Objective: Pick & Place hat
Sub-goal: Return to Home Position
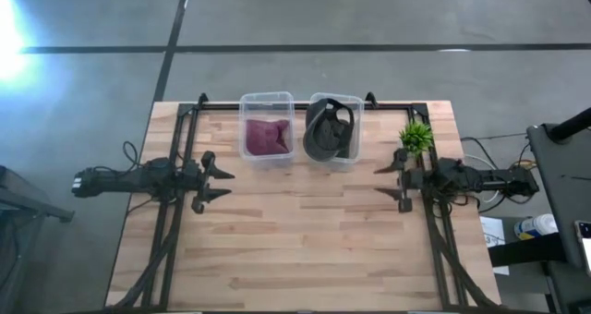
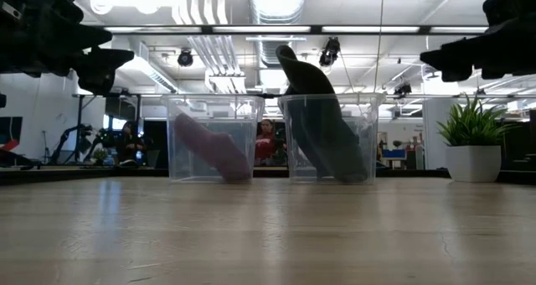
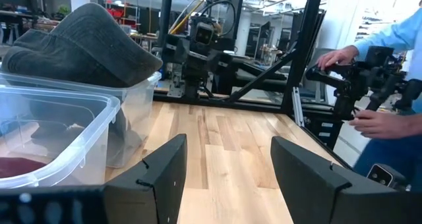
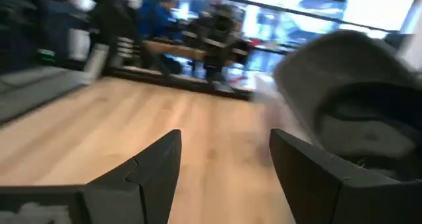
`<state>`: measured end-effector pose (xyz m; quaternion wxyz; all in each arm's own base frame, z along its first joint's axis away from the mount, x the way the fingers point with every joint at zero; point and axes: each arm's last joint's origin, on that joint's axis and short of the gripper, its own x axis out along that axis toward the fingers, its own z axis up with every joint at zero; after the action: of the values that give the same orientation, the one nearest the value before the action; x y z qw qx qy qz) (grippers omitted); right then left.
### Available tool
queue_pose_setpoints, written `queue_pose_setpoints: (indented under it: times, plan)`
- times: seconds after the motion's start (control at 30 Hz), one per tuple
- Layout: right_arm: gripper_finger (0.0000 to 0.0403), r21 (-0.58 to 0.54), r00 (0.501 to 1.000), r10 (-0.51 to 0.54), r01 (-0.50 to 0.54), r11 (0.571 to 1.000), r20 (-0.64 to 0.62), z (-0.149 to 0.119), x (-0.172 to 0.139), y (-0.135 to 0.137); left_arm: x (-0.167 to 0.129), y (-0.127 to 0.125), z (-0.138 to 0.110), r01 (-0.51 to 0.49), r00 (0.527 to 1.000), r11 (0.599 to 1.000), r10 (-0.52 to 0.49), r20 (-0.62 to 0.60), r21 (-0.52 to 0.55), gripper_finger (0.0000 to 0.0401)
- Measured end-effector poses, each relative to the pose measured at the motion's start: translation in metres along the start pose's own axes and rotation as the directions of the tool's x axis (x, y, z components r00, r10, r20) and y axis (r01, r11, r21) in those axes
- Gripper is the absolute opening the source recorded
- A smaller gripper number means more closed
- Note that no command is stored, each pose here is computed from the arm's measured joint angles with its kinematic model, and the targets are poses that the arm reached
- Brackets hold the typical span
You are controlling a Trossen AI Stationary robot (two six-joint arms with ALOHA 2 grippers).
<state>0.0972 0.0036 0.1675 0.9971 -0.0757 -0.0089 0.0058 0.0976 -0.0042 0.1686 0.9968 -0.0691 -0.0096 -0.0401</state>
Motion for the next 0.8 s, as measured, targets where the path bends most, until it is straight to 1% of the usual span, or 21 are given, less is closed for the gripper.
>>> queue_pose_setpoints:
  times: [0.07, 0.13, 0.33, 0.57, 0.63, 0.8]
  plan:
    - [0.0228, 0.020, 0.998, 0.057, -0.057, 0.998, 0.005, 0.0000, 0.0003, 0.0017, 0.0001, 0.0000, -0.0001, -0.001, 1.000, 1.000, 0.001, -0.002, 0.000, 0.0213]
    - [0.0228, 0.047, 0.997, 0.079, -0.080, 0.996, 0.012, 0.0004, 0.0001, 0.0023, 0.0001, 0.0000, -0.0002, -0.001, 1.000, 1.000, 0.001, -0.003, 0.000, 0.0213]
    - [0.0228, 0.137, 0.997, 0.081, -0.081, 0.987, 0.002, -0.0004, 0.0008, 0.0024, 0.0003, 0.0001, -0.0004, -0.001, 1.000, 1.000, 0.001, -0.006, 0.000, 0.0213]
    - [0.0228, 0.256, 0.997, 0.081, -0.080, 0.963, 0.005, -0.0001, 0.0007, 0.0024, 0.0003, 0.0001, -0.0004, -0.001, 1.000, 1.000, 0.001, -0.006, 0.000, 0.0213]
    - [0.0228, 0.272, 0.997, 0.081, -0.079, 0.959, 0.005, -0.0001, 0.0007, 0.0024, 0.0003, 0.0001, -0.0003, -0.001, 1.000, 1.000, 0.001, -0.006, 0.000, 0.0213]
    - [0.0228, 0.273, 0.997, 0.081, -0.079, 0.959, 0.005, -0.0001, 0.0007, 0.0024, 0.0003, 0.0001, -0.0004, -0.001, 1.000, 1.000, 0.001, -0.006, 0.000, 0.0213]
